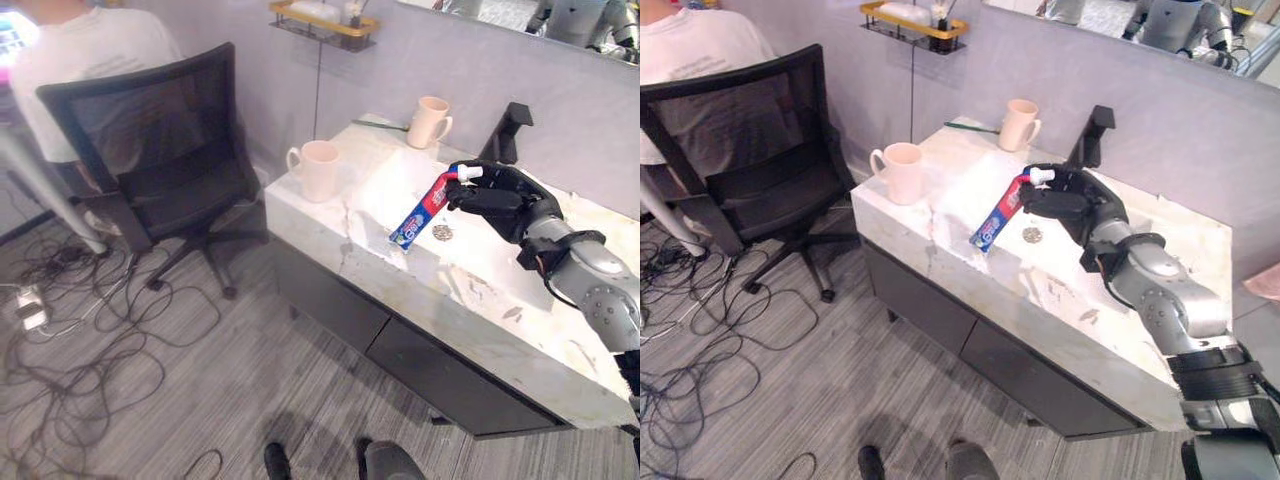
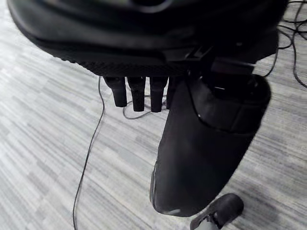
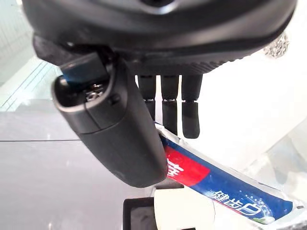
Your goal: Organize the bathroom.
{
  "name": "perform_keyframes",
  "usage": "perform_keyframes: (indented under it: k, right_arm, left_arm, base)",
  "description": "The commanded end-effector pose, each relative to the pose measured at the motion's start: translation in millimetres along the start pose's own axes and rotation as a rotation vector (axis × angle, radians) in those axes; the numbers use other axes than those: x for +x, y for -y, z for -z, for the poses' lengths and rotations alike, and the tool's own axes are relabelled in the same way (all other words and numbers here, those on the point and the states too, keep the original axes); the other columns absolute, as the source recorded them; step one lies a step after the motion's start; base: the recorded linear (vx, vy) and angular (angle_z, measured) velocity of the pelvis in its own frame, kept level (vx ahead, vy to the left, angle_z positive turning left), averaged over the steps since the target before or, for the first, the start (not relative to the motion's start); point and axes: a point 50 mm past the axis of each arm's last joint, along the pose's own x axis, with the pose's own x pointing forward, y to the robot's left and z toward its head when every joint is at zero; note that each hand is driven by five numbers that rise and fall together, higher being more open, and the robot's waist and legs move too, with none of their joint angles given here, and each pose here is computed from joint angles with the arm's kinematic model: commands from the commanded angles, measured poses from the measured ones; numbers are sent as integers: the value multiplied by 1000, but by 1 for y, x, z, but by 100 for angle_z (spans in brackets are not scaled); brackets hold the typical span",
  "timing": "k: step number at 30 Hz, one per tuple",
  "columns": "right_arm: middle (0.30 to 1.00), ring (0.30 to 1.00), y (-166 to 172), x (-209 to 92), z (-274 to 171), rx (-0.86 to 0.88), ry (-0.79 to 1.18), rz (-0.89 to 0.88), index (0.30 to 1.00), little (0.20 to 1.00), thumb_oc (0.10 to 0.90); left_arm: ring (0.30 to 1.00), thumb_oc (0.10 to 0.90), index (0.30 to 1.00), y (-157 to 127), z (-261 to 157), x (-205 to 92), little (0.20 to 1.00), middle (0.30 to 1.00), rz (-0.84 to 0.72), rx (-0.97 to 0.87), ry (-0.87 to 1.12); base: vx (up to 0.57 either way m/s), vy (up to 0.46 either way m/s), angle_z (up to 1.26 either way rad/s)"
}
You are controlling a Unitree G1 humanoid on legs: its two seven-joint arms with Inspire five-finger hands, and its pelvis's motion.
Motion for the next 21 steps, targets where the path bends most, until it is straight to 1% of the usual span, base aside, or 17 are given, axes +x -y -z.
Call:
perform_keyframes:
  k: [1,5,7,9,10,11,13,17,20,21]
  right_arm:
    - [300,300,23,-12,-86,-29,395,66,300,300,400]
    - [300,300,34,-21,-91,-21,384,72,300,300,400]
    - [300,300,37,-25,-93,-17,395,83,300,300,400]
    - [300,300,37,-26,-95,4,393,103,300,300,400]
    - [300,300,37,-25,-94,1,394,103,300,300,400]
    - [300,300,36,-24,-94,1,395,101,300,300,400]
    - [300,300,33,-23,-95,-5,400,97,300,300,400]
    - [300,300,30,-26,-105,-40,422,94,300,300,400]
    - [300,300,22,-20,-103,-65,437,82,300,300,400]
    - [300,300,15,-18,-103,-75,458,67,300,300,400]
  left_arm:
    - [900,800,900,-27,48,8,900,900,-94,110,-175]
    - [900,800,900,-24,51,7,900,900,-80,127,-186]
    - [900,800,900,-24,48,7,900,900,-86,142,-191]
    - [900,800,900,-24,46,7,900,900,-72,114,-184]
    - [900,800,900,-24,41,7,900,900,-72,142,-163]
    - [900,800,900,-25,36,6,900,900,-86,175,-137]
    - [900,800,900,-24,31,6,900,900,-77,104,-129]
    - [900,800,900,-18,15,3,900,900,-76,108,-80]
    - [900,800,900,-18,16,3,900,900,-68,124,-90]
    - [900,800,900,-21,18,4,900,900,-59,104,-109]
  base:
    - [303,71,35]
    - [288,12,59]
    - [235,-122,-29]
    - [287,-102,7]
    - [277,-108,16]
    - [223,-109,16]
    - [216,-173,18]
    - [89,-153,5]
    - [166,144,-16]
    - [146,241,-17]
